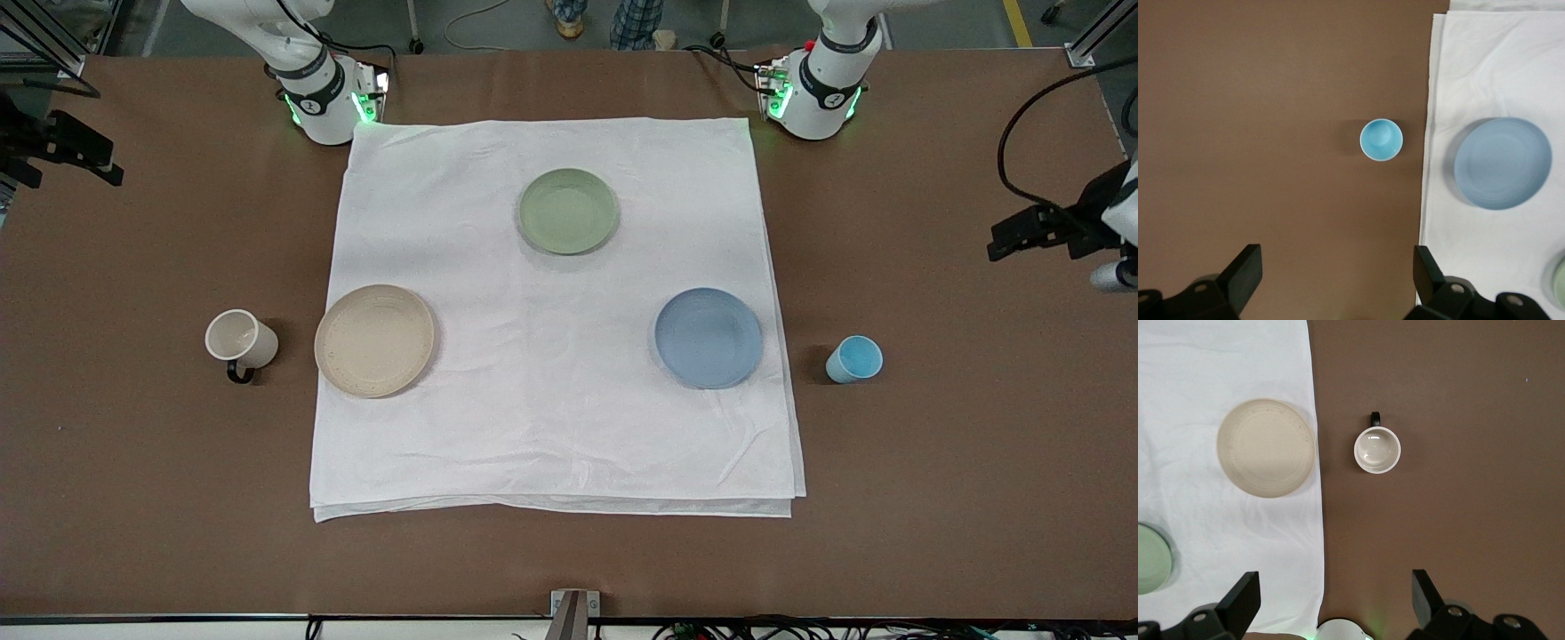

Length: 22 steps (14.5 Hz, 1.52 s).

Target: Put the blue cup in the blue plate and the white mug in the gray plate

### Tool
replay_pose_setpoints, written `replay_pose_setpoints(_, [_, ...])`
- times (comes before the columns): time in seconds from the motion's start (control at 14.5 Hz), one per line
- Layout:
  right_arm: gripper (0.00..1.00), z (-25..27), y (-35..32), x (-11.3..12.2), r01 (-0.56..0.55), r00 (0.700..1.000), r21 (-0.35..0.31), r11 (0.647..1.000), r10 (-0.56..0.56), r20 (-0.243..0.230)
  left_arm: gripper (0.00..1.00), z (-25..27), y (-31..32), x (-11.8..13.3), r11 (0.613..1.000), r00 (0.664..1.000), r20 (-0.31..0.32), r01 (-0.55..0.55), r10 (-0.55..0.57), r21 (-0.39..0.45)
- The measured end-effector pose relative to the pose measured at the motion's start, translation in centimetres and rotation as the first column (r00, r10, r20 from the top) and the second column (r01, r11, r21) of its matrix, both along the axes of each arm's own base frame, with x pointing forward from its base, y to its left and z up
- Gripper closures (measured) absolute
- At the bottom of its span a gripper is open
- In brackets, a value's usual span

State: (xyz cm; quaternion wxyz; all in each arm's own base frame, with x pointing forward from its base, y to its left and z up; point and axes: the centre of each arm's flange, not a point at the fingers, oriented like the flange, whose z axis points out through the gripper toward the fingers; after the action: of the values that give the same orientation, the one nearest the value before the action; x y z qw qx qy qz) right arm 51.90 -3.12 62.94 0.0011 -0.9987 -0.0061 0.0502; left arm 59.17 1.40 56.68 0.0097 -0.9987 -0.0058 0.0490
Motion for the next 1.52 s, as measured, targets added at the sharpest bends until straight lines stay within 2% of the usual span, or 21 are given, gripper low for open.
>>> replay_pose_setpoints(0.21, [0.0, -9.8, -2.5, 7.2, 0.039, 0.999, -0.014, 0.999, -0.04, -0.034, 0.0, -8.0, 0.0, 2.0, 1.0, 1.0, 0.004, 0.005, -0.005, -0.006])
replay_pose_setpoints(0.34, [0.0, -15.4, -3.9, 10.1, 0.058, 0.997, -0.022, 0.998, -0.059, -0.043, 0.0, -13.2, -0.2, 2.0, 1.0, 0.999, 0.039, 0.009, -0.008, -0.008])
replay_pose_setpoints(0.48, [0.0, -20.9, -4.7, 11.9, 0.075, 0.997, -0.03, 0.997, -0.076, -0.012, 0.0, -17.3, -0.4, 1.3, 1.0, 0.998, 0.056, 0.003, -0.002, -0.01])
replay_pose_setpoints(0.69, [0.0, -29.8, -4.7, 11.7, 0.114, 0.993, -0.022, 0.993, -0.113, 0.045, 0.03, -21.8, -0.4, 0.9, 1.0, 0.999, 0.046, -0.002, 0.003, -0.015])
replay_pose_setpoints(0.76, [0.0, -32.2, -4.7, 11.1, 0.121, 0.991, -0.016, 0.993, -0.12, 0.052, 0.08, -23.2, -0.4, 1.0, 1.0, 0.999, 0.039, -0.002, 0.003, -0.017])
replay_pose_setpoints(0.83, [0.0, -34.2, -4.6, 10.5, 0.124, 0.991, -0.015, 0.992, -0.124, 0.049, 0.19, -24.7, -0.5, 1.1, 1.0, 1.0, 0.03, -0.002, 0.002, -0.02])
replay_pose_setpoints(0.9, [0.02, -35.6, -4.6, 9.9, 0.127, 0.991, -0.015, 0.992, -0.127, 0.039, 0.19, -26.3, -0.5, 1.3, 1.0, 1.0, 0.025, -0.001, 0.002, -0.024])
replay_pose_setpoints(0.97, [0.02, -36.5, -4.6, 9.5, 0.129, 0.991, -0.015, 0.992, -0.128, 0.028, 0.25, -27.7, -0.5, 1.4, 1.0, 1.0, 0.021, -0.001, 0.002, -0.026])
replay_pose_setpoints(1.03, [0.09, -37.1, -4.6, 9.2, 0.131, 0.991, -0.015, 0.991, -0.131, 0.021, 0.31, -29.0, -0.6, 1.5, 1.0, 1.0, 0.016, -0.002, 0.002, -0.029])
replay_pose_setpoints(1.1, [0.09, -37.4, -4.6, 9.0, 0.133, 0.991, -0.014, 0.991, -0.132, 0.017, 0.32, -30.0, -0.6, 1.6, 1.0, 1.0, 0.009, -0.002, 0.003, -0.031])
replay_pose_setpoints(1.17, [0.15, -37.6, -4.7, 8.8, 0.135, 0.991, -0.014, 0.991, -0.135, 0.017, 0.36, -31.1, -0.6, 1.5, 0.999, 1.0, 0.001, -0.003, 0.003, -0.033])
replay_pose_setpoints(1.24, [0.28, -37.9, -4.9, 8.7, 0.138, 0.99, -0.014, 0.99, -0.138, 0.019, 0.41, -31.9, -0.6, 1.4, 0.999, 1.0, -0.01, -0.003, 0.003, -0.034])
replay_pose_setpoints(1.31, [0.37, -38.3, -5.0, 8.4, 0.141, 0.99, -0.014, 0.99, -0.141, 0.024, 0.41, -32.6, -0.6, 1.4, 0.999, 1.0, -0.021, -0.004, 0.003, -0.035])
replay_pose_setpoints(1.38, [0.37, -38.6, -5.1, 8.2, 0.143, 0.989, -0.015, 0.99, -0.142, 0.026, 0.46, -33.2, -0.6, 1.2, 0.999, 1.0, -0.031, -0.004, 0.003, -0.036])
replay_pose_setpoints(1.52, [0.37, -39.2, -5.2, 8.0, 0.144, 0.989, -0.015, 0.989, -0.144, 0.025, 0.5, -33.8, -0.6, 1.0, 0.999, 0.999, -0.042, -0.004, 0.003, -0.037])
